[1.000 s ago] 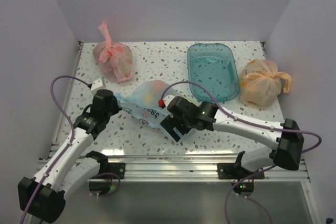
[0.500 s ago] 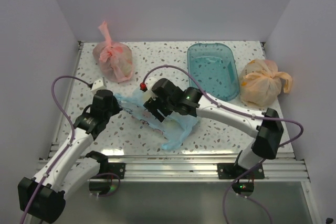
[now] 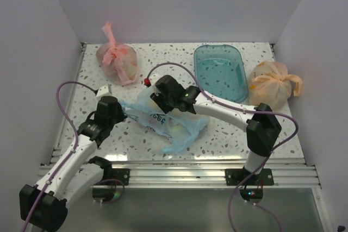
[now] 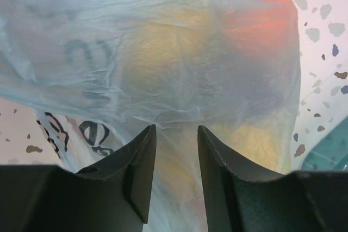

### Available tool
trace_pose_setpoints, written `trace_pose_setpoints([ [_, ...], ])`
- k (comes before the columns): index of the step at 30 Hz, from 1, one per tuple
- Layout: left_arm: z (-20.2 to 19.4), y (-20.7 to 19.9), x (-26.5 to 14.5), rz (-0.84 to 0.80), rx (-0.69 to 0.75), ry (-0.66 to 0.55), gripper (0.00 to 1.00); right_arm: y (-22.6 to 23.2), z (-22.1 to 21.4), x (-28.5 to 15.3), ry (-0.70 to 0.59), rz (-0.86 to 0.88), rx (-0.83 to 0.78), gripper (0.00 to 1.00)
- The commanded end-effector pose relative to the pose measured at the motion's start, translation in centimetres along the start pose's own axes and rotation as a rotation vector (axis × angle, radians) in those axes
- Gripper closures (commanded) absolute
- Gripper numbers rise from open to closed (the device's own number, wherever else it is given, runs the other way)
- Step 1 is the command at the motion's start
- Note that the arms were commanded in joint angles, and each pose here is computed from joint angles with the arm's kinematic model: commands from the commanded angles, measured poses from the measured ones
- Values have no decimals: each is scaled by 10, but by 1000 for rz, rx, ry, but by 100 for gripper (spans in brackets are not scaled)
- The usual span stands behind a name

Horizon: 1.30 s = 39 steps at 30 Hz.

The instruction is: Untie the knot of the plastic bag and take out the fruit

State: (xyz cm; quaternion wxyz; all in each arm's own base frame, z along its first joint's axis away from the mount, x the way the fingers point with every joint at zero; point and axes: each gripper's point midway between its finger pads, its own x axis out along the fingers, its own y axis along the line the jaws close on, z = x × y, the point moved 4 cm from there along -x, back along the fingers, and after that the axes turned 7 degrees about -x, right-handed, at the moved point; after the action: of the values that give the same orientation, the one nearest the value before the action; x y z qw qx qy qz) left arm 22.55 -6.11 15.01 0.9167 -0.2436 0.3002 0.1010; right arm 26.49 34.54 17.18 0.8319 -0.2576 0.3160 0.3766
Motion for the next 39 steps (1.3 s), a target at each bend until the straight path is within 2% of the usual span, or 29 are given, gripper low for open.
trace_pose_setpoints([
  [1, 3, -1, 1, -23, 5, -27, 100, -8, 17, 2, -68, 1, 15, 60],
  [6, 3, 0, 1, -20, 10, -25, 100, 0, 15, 1, -69, 61, 14, 60],
  [9, 4, -1, -1, -22, 9, -30, 100, 4, 15, -4, -87, 86, 26, 57],
  [15, 1, 0, 0, -23, 7, -20, 100, 16, 26, -11, -139, 176, 39, 37],
  [18, 2, 0, 0, -25, 5, -22, 100, 22, 31, -9, -157, 200, 41, 35],
  [23, 5, -2, -2, -27, 4, -28, 100, 26, 32, 2, -141, 211, 42, 35],
  [30, 3, -1, -1, -22, 6, -20, 100, 35, 30, 7, -147, 263, 36, 39],
  [39, 4, -3, -2, -31, 7, -14, 100, 36, 39, 17, -172, 249, 42, 44],
])
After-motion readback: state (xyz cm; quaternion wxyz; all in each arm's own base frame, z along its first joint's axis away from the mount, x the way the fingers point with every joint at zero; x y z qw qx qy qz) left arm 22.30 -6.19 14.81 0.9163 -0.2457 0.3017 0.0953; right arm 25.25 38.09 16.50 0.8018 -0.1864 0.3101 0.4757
